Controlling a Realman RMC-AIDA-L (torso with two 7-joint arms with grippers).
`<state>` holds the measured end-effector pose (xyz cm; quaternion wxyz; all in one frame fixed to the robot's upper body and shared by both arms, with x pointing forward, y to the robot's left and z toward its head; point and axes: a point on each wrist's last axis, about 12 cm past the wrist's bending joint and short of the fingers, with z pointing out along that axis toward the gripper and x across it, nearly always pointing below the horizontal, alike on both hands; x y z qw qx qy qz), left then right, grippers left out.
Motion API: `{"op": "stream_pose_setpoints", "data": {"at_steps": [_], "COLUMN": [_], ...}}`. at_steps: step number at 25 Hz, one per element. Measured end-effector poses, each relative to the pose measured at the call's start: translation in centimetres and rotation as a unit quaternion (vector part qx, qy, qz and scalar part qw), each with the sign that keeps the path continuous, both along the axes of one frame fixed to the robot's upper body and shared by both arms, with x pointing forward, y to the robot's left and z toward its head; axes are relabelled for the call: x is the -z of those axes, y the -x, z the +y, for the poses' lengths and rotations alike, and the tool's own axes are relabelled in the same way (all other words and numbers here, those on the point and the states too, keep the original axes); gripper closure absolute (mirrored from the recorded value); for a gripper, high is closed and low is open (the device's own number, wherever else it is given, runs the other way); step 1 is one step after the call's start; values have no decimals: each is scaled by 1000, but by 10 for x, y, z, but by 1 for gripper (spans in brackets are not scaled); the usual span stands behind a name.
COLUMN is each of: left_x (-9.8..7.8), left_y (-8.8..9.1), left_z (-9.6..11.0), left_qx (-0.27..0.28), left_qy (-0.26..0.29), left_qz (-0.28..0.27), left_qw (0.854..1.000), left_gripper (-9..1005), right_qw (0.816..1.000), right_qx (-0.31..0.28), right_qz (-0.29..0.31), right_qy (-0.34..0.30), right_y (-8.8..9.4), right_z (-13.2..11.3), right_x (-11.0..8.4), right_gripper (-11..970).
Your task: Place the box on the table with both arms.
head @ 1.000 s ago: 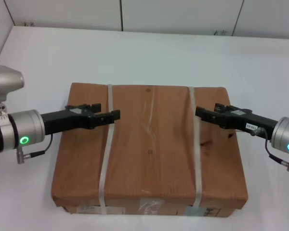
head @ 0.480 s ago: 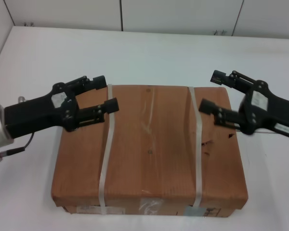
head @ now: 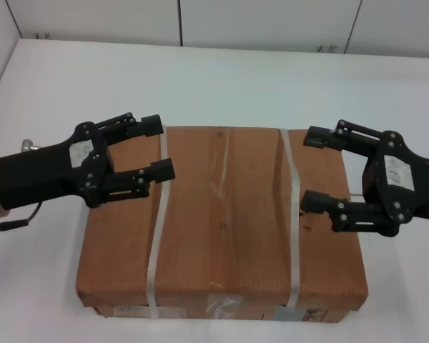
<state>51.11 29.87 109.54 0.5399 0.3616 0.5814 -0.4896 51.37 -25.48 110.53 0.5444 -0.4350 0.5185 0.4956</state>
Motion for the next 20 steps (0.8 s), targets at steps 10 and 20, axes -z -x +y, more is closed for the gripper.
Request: {"op": "stream_pose_setpoints", "data": {"at_steps": [10,20], "left_x": [-1,-2], "left_y": [-1,-2], "left_z": [0,-6], "left_qx": [-3,-2], "left_qy": [-2,8], "left_qz": [-17,-27], "left_qw": [1000,1000], "left_gripper": [178,178], "right_qw": [999,998], "right_qx": [13,28], "right_qz": [-24,-52], "right_qy": [18,18], "right_y": [-8,-10], "right_z": [4,8], "right_x": [1,3], "right_gripper": [90,92]}}
